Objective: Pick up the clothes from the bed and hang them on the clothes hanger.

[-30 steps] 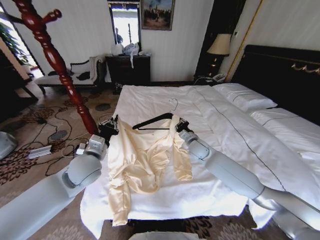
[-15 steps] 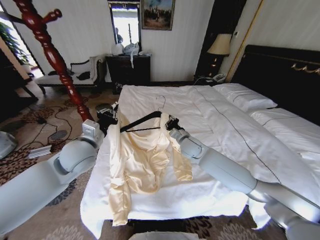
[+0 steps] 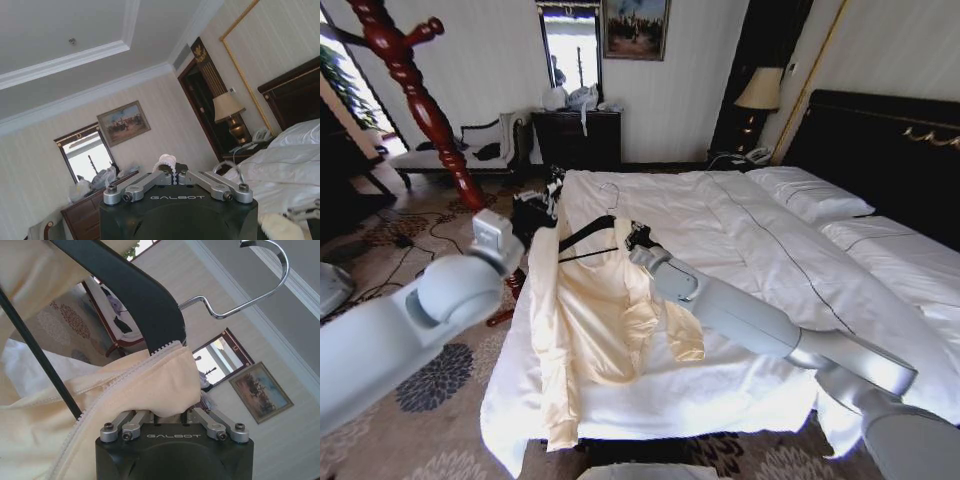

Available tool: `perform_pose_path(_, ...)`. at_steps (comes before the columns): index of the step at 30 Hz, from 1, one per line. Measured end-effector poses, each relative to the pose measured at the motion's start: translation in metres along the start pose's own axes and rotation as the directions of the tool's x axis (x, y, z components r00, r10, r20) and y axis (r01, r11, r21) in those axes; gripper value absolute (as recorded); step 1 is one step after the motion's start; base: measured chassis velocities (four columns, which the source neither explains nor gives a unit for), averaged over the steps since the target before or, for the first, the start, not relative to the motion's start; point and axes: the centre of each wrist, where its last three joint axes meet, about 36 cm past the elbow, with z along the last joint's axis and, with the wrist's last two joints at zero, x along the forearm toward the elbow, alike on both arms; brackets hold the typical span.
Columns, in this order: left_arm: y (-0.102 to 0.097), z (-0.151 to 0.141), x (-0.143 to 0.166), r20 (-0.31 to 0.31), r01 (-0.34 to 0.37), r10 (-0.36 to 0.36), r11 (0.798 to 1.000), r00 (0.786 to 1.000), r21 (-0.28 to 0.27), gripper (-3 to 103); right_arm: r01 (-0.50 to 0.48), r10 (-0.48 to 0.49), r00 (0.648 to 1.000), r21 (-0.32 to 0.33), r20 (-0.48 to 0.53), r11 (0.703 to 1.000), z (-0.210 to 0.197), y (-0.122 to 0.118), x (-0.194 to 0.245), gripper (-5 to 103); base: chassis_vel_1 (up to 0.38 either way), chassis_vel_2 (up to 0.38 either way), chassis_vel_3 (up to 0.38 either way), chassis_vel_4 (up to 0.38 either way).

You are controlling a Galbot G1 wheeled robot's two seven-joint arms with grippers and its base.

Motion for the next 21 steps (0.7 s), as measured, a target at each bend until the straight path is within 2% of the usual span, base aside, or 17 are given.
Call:
perform_pose_path(4,0.023,-0.034,-0.044,0.059,0.013,-0.014,1.0,0.998,0.002,1,0.015,-0.017,0.999,0.035,0.051,0.999,-0.034,-0.013,-0.019,22,0.0,0.0,0.0,0.0)
perform_pose_path(5,0.023,-0.034,-0.044,0.059,0.013,-0.014,1.0,0.998,0.002,1,0.015,-0.017,0.999,0.035,0.051,0.999,-0.034,-0.013,-0.019,22,0.0,0.0,0.0,0.0)
perform_pose_path(8,0.027,-0.064,-0.061,0.118,-0.014,0.016,1.0,0.993,-0.017,1,0.016,-0.02,0.998,0.059,0.063,0.998,-0.057,-0.026,-0.04,22,0.0,0.0,0.0,0.0)
perform_pose_path(11,0.021,-0.08,-0.059,0.149,-0.046,0.048,0.999,0.988,-0.022,1,0.018,-0.022,0.998,0.065,0.051,0.998,-0.06,-0.03,-0.05,22,0.0,0.0,0.0,0.0)
perform_pose_path(15,0.01,-0.106,-0.035,0.196,-0.128,0.133,0.991,0.972,-0.035,1,0.001,-0.001,1.0,0.078,-0.001,0.997,-0.052,-0.046,-0.075,22,0.0,0.0,0.0,0.0)
perform_pose_path(21,0.021,-0.107,-0.012,0.203,-0.141,0.15,0.988,0.968,-0.057,1,-0.024,0.028,0.998,0.083,-0.058,0.996,-0.017,-0.06,-0.083,22,0.0,0.0,0.0,0.0)
